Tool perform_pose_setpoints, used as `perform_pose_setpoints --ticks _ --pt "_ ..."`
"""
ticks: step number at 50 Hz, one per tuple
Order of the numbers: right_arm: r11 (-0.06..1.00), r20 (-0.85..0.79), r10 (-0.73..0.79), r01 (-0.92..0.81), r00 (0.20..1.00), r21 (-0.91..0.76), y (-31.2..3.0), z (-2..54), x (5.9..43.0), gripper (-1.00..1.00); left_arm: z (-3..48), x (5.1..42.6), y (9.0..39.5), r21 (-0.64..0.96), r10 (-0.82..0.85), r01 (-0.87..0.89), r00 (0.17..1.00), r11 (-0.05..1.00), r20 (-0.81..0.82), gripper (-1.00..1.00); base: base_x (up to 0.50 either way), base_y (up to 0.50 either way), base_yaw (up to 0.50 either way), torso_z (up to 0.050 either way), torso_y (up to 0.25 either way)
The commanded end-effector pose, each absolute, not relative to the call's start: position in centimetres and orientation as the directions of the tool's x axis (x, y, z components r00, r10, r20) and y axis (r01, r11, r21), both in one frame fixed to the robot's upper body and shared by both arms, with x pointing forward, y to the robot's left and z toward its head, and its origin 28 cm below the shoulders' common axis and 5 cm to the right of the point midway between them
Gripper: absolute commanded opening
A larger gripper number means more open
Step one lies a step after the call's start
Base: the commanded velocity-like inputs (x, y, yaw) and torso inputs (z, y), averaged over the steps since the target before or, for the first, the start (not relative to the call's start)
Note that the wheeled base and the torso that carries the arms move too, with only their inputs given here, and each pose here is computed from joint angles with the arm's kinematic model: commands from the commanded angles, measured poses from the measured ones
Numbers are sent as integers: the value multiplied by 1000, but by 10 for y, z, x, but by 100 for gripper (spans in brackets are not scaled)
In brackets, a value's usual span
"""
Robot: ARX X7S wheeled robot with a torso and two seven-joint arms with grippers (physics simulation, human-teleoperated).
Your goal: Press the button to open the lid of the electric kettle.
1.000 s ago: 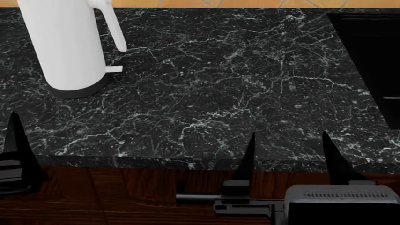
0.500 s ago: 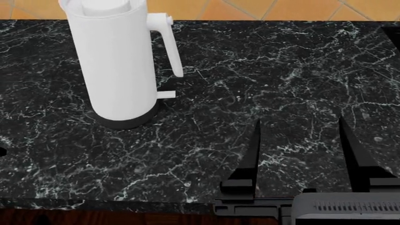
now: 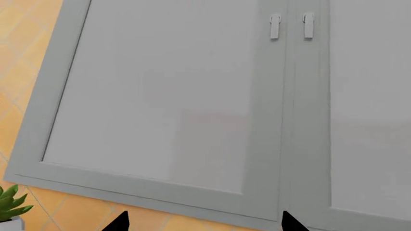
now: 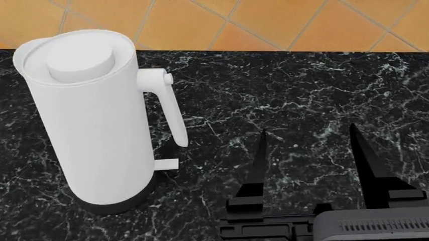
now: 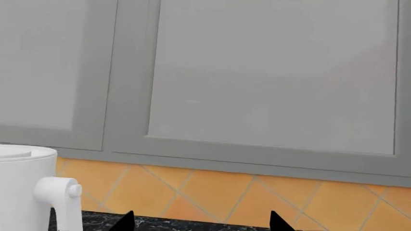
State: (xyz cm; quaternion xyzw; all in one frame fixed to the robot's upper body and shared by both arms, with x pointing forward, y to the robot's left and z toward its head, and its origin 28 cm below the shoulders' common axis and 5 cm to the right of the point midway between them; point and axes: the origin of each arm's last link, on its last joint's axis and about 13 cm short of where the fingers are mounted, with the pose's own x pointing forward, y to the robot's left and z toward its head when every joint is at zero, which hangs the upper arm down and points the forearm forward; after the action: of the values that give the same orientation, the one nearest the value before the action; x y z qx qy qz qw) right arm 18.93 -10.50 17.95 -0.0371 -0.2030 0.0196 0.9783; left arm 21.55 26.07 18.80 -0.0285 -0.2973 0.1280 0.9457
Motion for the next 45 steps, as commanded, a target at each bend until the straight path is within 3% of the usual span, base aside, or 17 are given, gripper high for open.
perform_pose_setpoints --ticks 1,15,19,28,29,39,45 --pt "998 396 61 -48 916 -43 -105 182 187 100 196 210 270 -181 305 -246 766 952 565 100 500 0 0 0 0" --pt "998 367 54 -55 929 -9 -107 183 188 100 216 191 287 -288 378 -252 717 924 586 100 290 0 0 0 1" --pt "999 370 37 -26 928 -35 -116 209 192 100 216 191 289 -294 386 -257 714 921 584 100 0 0 0 0 0" --pt "958 312 286 -261 906 -121 -133 272 218 100 218 191 293 -304 398 -264 709 915 583 100 0 0 0 0 0" --pt "947 300 320 -301 898 -109 -137 279 222 -100 218 190 294 -310 403 -266 706 913 582 100 0 0 0 0 0" --pt "766 109 643 -639 758 -70 -155 295 250 -100 218 191 295 -308 404 -268 707 913 581 100 0 0 0 0 0" --pt "666 -4 745 -744 667 -57 -153 298 269 -100 218 192 294 -298 398 -268 708 916 584 100 0 0 0 0 0"
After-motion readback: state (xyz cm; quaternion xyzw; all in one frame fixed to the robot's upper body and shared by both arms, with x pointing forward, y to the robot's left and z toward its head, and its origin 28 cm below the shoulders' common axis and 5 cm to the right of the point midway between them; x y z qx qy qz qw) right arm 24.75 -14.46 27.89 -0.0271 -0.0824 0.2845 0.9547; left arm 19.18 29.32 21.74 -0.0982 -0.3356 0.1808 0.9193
